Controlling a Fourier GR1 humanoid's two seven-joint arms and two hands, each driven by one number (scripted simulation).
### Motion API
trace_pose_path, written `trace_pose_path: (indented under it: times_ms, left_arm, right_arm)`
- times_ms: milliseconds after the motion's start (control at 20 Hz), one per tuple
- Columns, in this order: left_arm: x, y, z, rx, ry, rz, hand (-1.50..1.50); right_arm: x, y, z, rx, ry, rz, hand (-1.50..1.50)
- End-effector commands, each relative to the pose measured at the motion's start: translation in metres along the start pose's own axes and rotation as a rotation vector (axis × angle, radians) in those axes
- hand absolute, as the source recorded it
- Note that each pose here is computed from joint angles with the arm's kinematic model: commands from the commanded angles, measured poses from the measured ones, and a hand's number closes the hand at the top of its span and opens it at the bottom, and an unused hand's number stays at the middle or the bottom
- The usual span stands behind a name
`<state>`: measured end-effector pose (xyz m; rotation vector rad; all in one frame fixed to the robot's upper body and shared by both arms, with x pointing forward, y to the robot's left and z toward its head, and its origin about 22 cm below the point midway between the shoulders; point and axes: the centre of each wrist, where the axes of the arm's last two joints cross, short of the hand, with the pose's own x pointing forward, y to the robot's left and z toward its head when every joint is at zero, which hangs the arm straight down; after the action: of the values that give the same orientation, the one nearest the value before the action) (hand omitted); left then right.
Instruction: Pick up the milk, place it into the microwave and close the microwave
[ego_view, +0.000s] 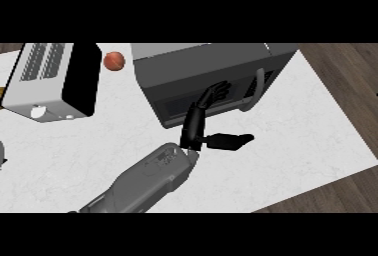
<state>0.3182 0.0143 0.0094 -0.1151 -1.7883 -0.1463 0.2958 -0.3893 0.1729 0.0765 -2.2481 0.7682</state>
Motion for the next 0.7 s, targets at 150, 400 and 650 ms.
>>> trace_pose_path:
  times_ms: [150,400,650]
  left_arm:
    - [0.011,0.004,-0.020,0.107,-0.009,0.035,-1.50]
    - [0.015,0.002,-0.024,0.113,-0.026,0.037,-1.50]
    - [0.016,0.001,-0.028,0.128,-0.027,0.034,-1.50]
  right_arm:
    - [0.010,-0.012,-0.013,0.009,-0.041,0.099,1.50]
    - [0.011,-0.016,-0.020,0.006,-0.046,0.119,1.50]
    - [0.013,-0.020,-0.025,0.016,-0.051,0.146,1.50]
